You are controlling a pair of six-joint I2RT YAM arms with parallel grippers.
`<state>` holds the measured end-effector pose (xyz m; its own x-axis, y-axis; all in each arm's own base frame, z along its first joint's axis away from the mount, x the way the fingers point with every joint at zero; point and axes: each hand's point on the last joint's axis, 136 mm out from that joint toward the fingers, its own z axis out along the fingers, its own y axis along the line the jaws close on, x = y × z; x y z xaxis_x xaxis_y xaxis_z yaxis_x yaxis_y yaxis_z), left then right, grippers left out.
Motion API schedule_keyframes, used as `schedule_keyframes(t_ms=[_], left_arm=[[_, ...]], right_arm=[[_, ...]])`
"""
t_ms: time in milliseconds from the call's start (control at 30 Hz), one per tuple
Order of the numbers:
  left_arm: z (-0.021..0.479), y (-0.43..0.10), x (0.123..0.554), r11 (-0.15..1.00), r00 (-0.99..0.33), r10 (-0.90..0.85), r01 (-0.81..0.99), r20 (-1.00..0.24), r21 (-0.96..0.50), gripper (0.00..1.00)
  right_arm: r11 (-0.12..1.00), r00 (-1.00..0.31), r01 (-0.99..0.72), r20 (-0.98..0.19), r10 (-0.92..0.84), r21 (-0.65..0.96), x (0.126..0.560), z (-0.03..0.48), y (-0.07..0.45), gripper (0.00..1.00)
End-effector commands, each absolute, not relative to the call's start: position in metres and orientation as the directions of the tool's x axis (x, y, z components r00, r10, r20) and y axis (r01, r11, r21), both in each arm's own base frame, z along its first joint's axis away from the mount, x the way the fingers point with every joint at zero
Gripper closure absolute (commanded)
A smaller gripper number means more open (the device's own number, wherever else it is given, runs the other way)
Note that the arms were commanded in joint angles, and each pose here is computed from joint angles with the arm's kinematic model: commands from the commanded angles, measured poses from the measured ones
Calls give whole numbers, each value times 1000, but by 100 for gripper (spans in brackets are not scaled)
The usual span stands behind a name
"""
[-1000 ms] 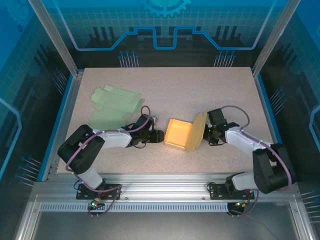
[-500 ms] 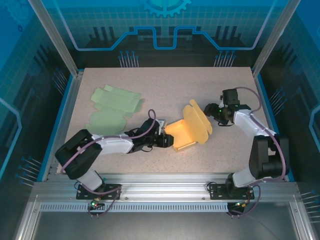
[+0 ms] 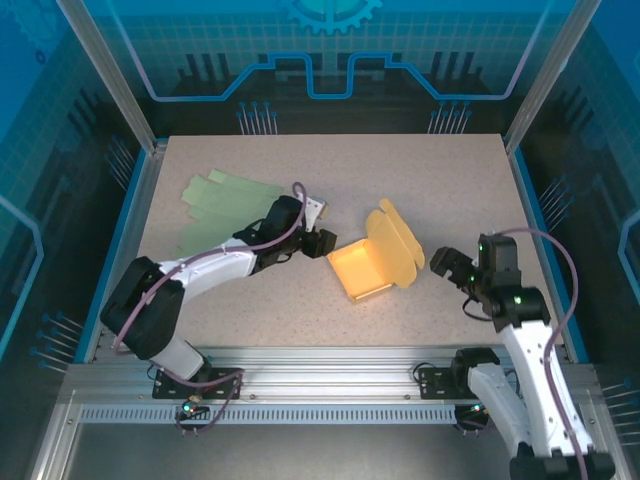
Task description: Fold the paper box
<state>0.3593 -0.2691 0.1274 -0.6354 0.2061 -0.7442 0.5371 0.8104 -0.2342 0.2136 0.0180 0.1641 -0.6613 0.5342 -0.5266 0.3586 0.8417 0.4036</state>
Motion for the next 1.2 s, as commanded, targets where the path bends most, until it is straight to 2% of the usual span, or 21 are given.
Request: schedule_keyframes(t_ms=[0, 133, 467, 633, 1067, 1167], left_arm=[[113, -288, 353, 673, -562, 430, 721, -707, -164, 36], [102, -303, 352, 606, -565, 495, 769, -660, -204, 34], [73, -313, 359, 589, -549, 558, 791, -622, -169, 34], [55, -317, 365, 597, -537, 599, 794, -594, -115, 38], [38, -305, 383, 684, -517, 626, 724, -584, 93, 78], [35, -300, 383, 697, -527, 633, 706, -567, 122, 80]], right_arm=[[825, -712, 331, -453, 537, 458, 192, 153, 36, 2], [824, -725, 327, -436, 533, 464, 187, 152, 39, 0], [830, -698, 282, -491, 522, 482, 194, 172, 40, 0], [826, -696, 277, -490, 525, 491, 198, 173, 41, 0], [824, -691, 284, -491, 531, 491, 197, 173, 40, 0], [824, -690, 284, -493, 531, 490, 197, 173, 40, 0]])
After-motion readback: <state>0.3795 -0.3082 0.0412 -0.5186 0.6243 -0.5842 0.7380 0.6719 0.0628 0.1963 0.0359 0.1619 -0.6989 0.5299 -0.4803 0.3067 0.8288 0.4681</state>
